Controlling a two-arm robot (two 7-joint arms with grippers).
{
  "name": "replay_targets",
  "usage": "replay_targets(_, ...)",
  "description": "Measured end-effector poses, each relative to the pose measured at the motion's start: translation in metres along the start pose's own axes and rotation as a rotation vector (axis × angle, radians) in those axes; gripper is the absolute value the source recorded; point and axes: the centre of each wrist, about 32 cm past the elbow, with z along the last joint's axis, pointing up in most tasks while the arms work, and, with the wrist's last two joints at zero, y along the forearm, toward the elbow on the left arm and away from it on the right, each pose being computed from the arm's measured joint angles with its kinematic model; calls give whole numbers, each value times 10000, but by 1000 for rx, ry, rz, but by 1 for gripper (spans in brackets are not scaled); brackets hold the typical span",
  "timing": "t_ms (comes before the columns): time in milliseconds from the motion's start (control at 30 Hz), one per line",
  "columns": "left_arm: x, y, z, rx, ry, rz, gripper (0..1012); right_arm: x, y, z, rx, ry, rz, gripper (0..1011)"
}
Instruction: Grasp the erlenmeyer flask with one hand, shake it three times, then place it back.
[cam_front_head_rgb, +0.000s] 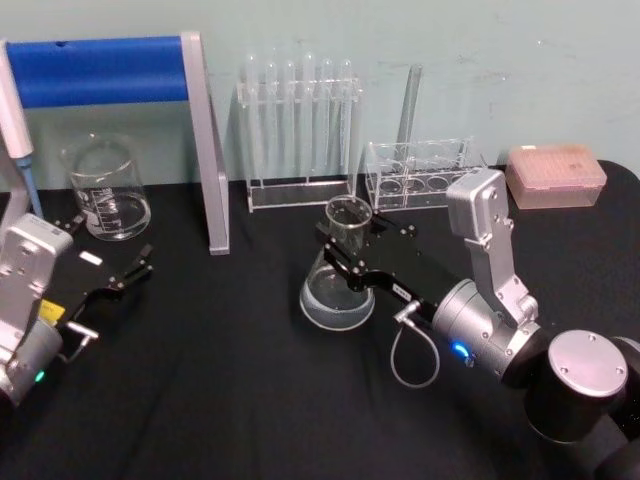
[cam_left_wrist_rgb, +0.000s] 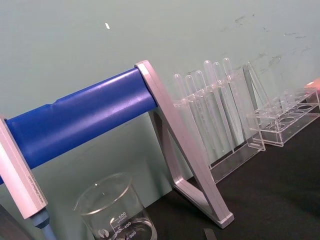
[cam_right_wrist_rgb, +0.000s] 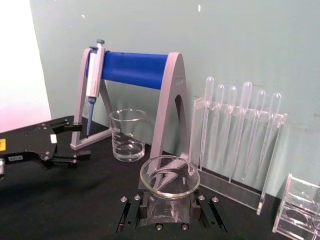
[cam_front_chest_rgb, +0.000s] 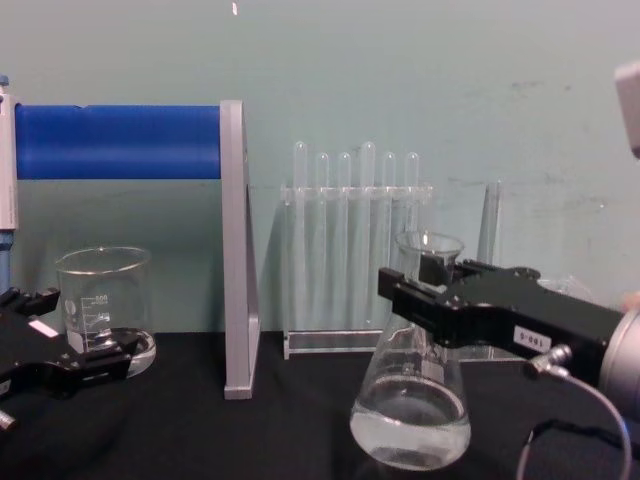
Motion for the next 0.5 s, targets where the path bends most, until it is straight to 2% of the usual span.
replay_targets(167,0,0,0,0,0,0,1001,-11,-9,49,11,-3,2,450)
replay_targets(500,0,0,0,0,0,0,1001,-5,-19,51,12,-3,-8,450)
